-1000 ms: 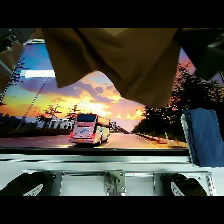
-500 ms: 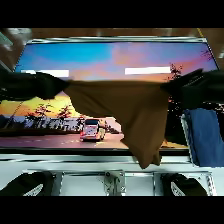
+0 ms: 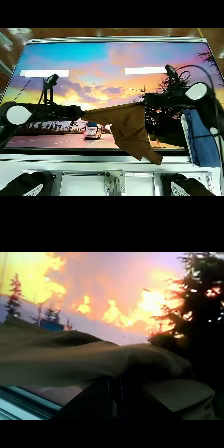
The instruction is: Fold the shirts.
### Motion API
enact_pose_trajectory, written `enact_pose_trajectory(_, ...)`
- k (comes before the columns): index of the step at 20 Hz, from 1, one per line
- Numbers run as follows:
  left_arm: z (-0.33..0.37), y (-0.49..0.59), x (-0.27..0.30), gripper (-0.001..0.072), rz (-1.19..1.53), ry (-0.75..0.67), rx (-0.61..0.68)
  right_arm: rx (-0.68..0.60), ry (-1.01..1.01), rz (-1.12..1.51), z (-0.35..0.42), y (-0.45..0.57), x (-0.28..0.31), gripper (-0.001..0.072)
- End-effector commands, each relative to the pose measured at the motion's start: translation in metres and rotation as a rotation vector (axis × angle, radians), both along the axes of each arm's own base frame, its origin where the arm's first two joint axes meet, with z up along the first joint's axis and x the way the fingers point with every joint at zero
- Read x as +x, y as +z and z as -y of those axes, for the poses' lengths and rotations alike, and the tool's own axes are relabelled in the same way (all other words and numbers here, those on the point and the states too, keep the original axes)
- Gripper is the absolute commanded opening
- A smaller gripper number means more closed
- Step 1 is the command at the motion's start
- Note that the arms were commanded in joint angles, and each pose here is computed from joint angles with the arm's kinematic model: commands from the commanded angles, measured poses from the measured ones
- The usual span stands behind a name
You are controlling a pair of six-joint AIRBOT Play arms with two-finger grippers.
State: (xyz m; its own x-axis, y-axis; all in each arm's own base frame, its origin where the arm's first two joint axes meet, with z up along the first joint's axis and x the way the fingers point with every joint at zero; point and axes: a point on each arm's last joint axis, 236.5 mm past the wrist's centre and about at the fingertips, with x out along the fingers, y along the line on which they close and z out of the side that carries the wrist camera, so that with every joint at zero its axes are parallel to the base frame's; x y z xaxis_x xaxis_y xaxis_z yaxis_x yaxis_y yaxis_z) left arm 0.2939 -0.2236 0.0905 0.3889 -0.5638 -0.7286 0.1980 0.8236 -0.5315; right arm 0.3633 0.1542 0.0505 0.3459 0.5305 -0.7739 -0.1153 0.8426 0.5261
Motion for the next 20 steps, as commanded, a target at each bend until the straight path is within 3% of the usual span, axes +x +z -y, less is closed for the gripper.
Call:
enact_pose_trajectory(1, 0.005, -0.023, -0.003, 0.0048, -0.046, 0.041, -0.053, 0.064, -0.095, -0.124, -0.006, -0.05, 0.009, 0.0445)
enact_pose_trajectory(2, 0.005, -0.022, -0.003, 0.0048, -0.038, 0.034, -0.05, 0.044, -0.058, -0.109, -0.005, -0.048, 0.006, 0.0658)
enact_pose_trajectory(4, 0.005, -0.022, -0.003, 0.0048, -0.038, 0.032, -0.049, -0.072, 0.078, -0.092, 0.015, -0.039, -0.01, 0.067)
enact_pose_trajectory(6, 0.005, -0.022, -0.003, 0.0048, -0.038, 0.032, -0.049, -0.32, 0.168, -0.139, 0.078, -0.036, -0.034, 0.067)
enact_pose_trajectory(8, 0.005, -0.022, -0.003, 0.0048, -0.038, 0.032, -0.049, -0.536, 0.127, -0.274, 0.156, -0.041, -0.064, 0.067)
enact_pose_trajectory(9, 0.005, -0.022, -0.003, 0.0048, -0.038, 0.032, -0.049, -0.51, 0.083, -0.36, 0.172, -0.048, -0.082, 0.067)
enact_pose_trajectory(12, 0.005, -0.022, -0.003, 0.0048, -0.038, 0.032, -0.049, -0.068, -0.037, -0.413, 0.12, -0.07, -0.093, 0.067)
enact_pose_trajectory(14, 0.005, -0.022, -0.003, 0.0048, -0.037, 0.032, -0.049, 0.072, -0.024, -0.399, 0.085, -0.085, -0.095, 0.067)
enact_pose_trajectory(20, 0.005, -0.022, -0.003, 0.0048, -0.028, 0.021, -0.043, -0.013, 0.084, -0.413, 0.034, -0.139, -0.102, 0.0669)
